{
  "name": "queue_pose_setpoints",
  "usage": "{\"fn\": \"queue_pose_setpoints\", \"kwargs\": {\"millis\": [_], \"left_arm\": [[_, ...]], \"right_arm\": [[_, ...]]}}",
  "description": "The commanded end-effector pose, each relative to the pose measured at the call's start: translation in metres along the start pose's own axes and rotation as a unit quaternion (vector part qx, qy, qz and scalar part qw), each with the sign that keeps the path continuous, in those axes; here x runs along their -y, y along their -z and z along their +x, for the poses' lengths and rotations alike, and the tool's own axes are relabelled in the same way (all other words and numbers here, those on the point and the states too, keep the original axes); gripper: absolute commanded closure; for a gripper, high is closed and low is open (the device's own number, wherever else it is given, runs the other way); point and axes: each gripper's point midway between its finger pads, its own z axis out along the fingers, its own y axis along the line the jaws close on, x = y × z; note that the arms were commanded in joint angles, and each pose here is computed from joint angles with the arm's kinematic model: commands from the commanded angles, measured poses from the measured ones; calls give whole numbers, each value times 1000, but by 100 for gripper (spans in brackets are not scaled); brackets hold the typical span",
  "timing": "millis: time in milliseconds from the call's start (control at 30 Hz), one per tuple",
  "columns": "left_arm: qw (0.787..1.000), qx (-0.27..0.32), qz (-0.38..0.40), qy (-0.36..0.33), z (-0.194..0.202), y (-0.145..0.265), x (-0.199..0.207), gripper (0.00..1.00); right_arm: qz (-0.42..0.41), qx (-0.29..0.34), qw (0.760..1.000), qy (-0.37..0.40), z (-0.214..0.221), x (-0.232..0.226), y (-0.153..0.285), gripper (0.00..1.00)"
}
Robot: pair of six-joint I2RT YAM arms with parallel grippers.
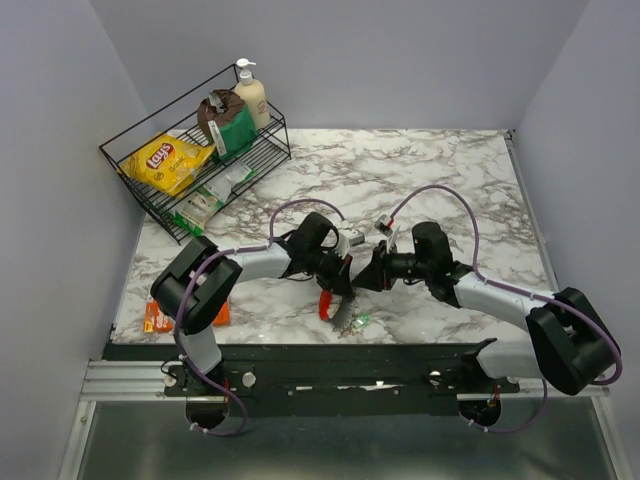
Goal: Put the keys on the keyring
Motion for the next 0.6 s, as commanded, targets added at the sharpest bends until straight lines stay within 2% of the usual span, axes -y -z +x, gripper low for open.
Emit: {"fn": "queue_pose_setpoints", "kwargs": {"millis": [0,567], "left_arm": [[998,17,47,-41,-12,8,24,100],[997,1,54,-47,-7,20,36,100]], "right_arm": [[2,5,1000,16,2,6,-3,67],[-33,-8,999,2,28,-6,4,67]]}}
